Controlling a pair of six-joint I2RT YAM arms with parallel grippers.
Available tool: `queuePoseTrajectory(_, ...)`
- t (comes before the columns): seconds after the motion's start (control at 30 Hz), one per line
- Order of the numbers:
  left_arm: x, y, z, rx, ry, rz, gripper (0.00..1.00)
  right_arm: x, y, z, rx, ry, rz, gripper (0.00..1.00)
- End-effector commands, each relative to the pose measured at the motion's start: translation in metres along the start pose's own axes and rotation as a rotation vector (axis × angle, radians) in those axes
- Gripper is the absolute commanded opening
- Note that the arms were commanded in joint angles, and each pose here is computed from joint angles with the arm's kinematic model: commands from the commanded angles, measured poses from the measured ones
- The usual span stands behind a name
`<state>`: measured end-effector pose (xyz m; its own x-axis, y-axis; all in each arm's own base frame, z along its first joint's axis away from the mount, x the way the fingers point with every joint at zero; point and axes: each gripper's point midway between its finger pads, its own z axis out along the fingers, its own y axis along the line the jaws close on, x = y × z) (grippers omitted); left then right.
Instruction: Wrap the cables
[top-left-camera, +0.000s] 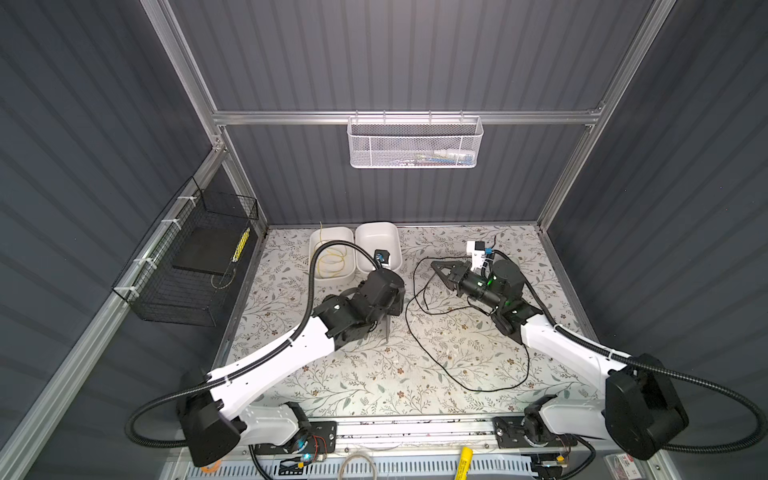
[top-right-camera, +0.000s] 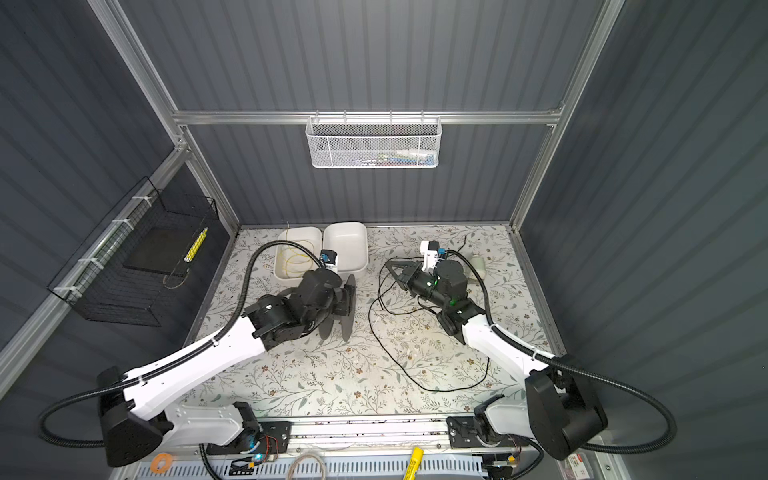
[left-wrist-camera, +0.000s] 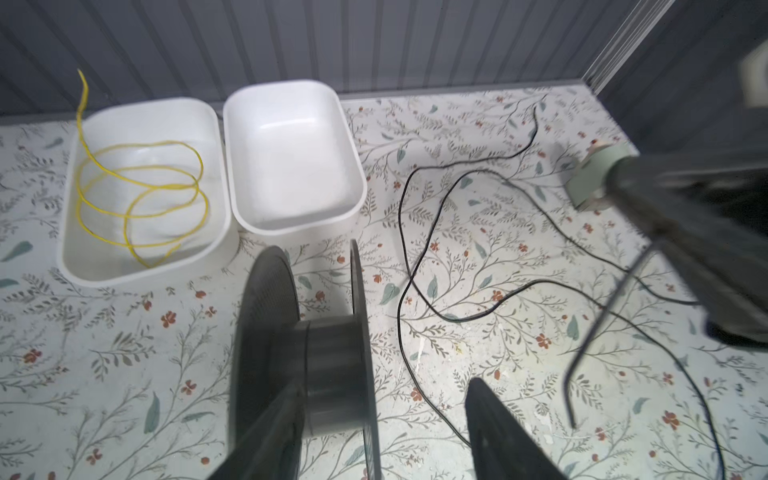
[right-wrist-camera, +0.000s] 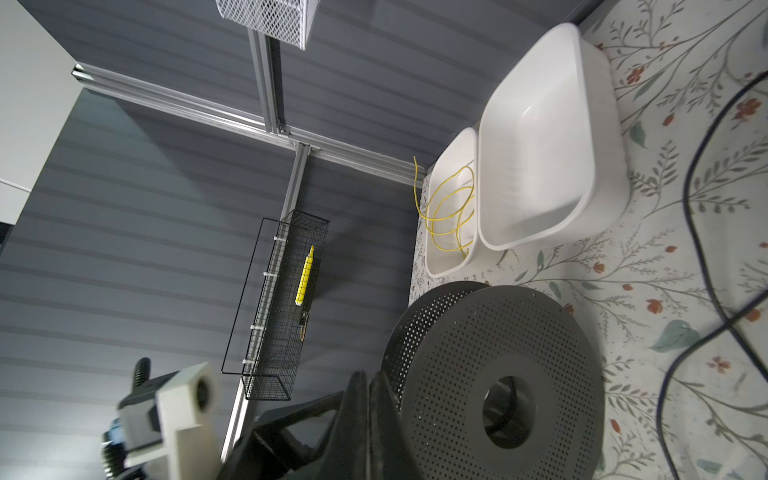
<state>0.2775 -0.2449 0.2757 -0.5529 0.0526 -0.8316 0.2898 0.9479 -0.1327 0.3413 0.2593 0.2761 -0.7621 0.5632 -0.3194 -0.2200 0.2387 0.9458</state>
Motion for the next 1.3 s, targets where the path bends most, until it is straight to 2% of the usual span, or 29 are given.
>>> queuePoseTrajectory(0.0,0.004,0.023,-0.016,-0.014,0.025,0.025,0.64,0.002,0.034,0.014,-0.081,0.018,-0.049,0.00)
queuePoseTrajectory(0.13,0.019,0.057,-0.014,0.101,0.057,-0.156,0.62,0.016,0.054,0.036,-0.123,0.064,-0.059,0.00)
queuePoseTrajectory(0.2,0.030,0.056,-0.012,0.201,0.058,-0.219,0.64,0.028,0.065,0.050,-0.149,0.092,-0.062,0.00)
queuePoseTrajectory(0.3,0.042,0.054,-0.013,0.258,0.048,-0.252,0.65,0.050,0.068,0.077,-0.152,0.140,-0.059,0.00)
queuePoseTrajectory(0.43,0.038,0.053,-0.026,0.318,0.010,-0.282,0.65,0.063,0.051,0.109,-0.125,0.178,-0.029,0.00)
queuePoseTrajectory(0.57,0.043,0.043,-0.024,0.399,0.023,-0.313,0.66,0.072,0.033,0.131,-0.082,0.216,-0.037,0.00)
queuePoseTrajectory(0.7,0.058,0.044,-0.010,0.414,0.048,-0.333,0.67,0.080,0.020,0.140,-0.062,0.241,-0.027,0.00)
queuePoseTrajectory(0.83,0.069,0.055,0.002,0.360,0.051,-0.332,0.66,0.088,0.011,0.141,-0.045,0.258,-0.020,0.00)
queuePoseTrajectory(0.93,0.072,0.058,0.011,0.344,0.038,-0.339,0.64,0.092,0.007,0.141,-0.039,0.266,-0.016,0.00)
queuePoseTrajectory(1.07,0.067,0.051,0.022,0.388,0.025,-0.354,0.63,0.095,0.004,0.141,-0.035,0.269,-0.011,0.00)
queuePoseTrajectory(1.27,0.066,0.053,0.035,0.367,0.023,-0.351,0.54,0.097,0.003,0.139,-0.043,0.273,0.006,0.00)
